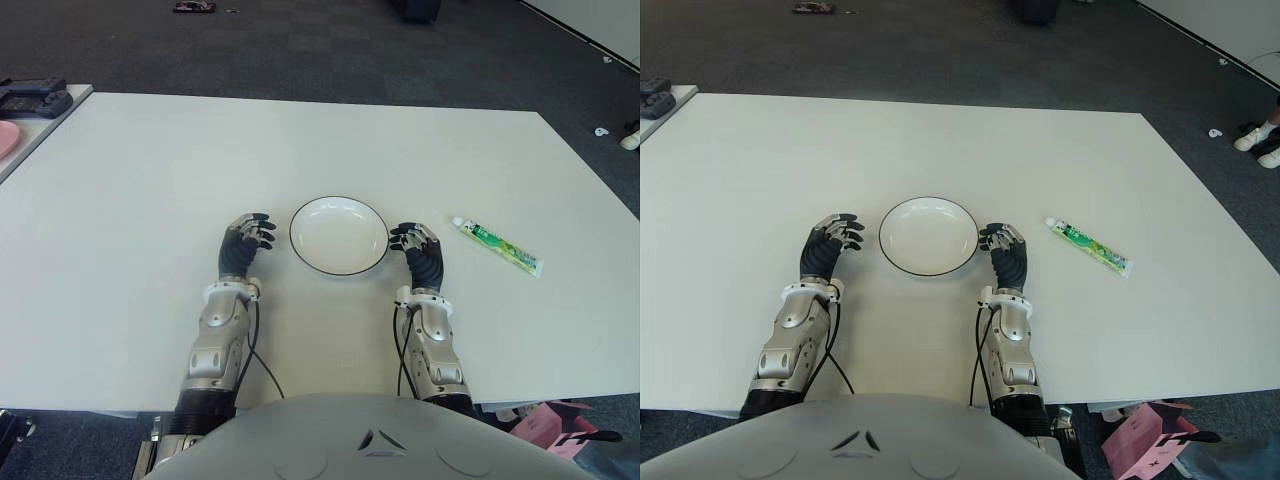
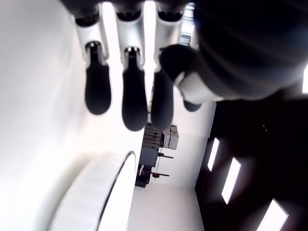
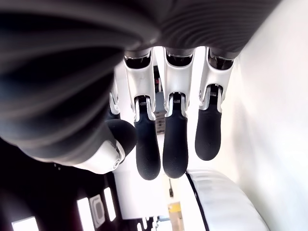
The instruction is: Put the toothpaste on the table into the plate.
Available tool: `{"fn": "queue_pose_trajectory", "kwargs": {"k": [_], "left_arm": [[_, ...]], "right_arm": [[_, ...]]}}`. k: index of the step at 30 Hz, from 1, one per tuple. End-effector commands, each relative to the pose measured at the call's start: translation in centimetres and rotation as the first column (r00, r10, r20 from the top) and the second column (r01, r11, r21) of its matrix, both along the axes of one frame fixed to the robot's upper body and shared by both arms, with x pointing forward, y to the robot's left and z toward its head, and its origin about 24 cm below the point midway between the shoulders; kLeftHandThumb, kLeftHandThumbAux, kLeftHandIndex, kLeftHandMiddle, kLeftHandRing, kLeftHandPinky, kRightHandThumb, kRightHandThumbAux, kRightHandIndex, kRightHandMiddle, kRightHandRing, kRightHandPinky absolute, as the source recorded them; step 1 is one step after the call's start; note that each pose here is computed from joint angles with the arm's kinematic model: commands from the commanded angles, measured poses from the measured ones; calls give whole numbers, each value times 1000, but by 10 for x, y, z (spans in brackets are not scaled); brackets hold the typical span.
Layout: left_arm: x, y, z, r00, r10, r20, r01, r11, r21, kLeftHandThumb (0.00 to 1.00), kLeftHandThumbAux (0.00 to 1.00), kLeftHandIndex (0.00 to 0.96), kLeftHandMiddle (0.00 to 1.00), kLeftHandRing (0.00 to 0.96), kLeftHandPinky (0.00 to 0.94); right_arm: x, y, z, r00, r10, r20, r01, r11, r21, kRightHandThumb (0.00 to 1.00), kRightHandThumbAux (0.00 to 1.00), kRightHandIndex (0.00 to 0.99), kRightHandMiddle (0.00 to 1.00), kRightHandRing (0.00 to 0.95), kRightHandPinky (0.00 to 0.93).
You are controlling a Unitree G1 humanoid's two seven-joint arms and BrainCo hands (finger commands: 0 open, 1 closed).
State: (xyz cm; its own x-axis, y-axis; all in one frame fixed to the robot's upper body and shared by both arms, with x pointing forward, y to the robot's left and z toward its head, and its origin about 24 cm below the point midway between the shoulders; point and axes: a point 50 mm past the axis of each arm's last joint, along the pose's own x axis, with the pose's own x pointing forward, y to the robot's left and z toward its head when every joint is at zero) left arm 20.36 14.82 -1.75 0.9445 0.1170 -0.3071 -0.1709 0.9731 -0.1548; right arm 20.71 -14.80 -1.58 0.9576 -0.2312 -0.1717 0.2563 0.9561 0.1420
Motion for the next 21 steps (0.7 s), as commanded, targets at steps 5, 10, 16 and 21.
{"fn": "queue_pose_trajectory", "kwargs": {"k": [5, 10, 16, 21], "left_arm": [[-24, -6, -30, 979, 22, -203, -27, 999, -24, 834, 679, 409, 484, 570, 563], [-23, -7, -29, 978, 18, -207, -22, 1000, -18, 835, 679, 414, 480, 567, 559], [-24, -7, -29, 977, 16, -211, -21, 1000, -17, 835, 679, 416, 478, 563, 552], [-24, -7, -29, 976, 16, -215, -22, 999, -26, 835, 678, 416, 478, 550, 536]], "right_arm": [[-27, 9, -37, 973, -46, -225, 63, 995, 72, 704, 732, 428, 518, 515, 499], [-24, 7, -32, 981, -46, -190, 54, 998, 36, 706, 731, 428, 517, 517, 501], [-22, 2, -25, 990, -40, -137, 36, 999, -29, 706, 730, 428, 513, 511, 494], [-15, -9, -5, 998, -61, -12, 59, 991, -117, 708, 729, 428, 511, 508, 493]]}}
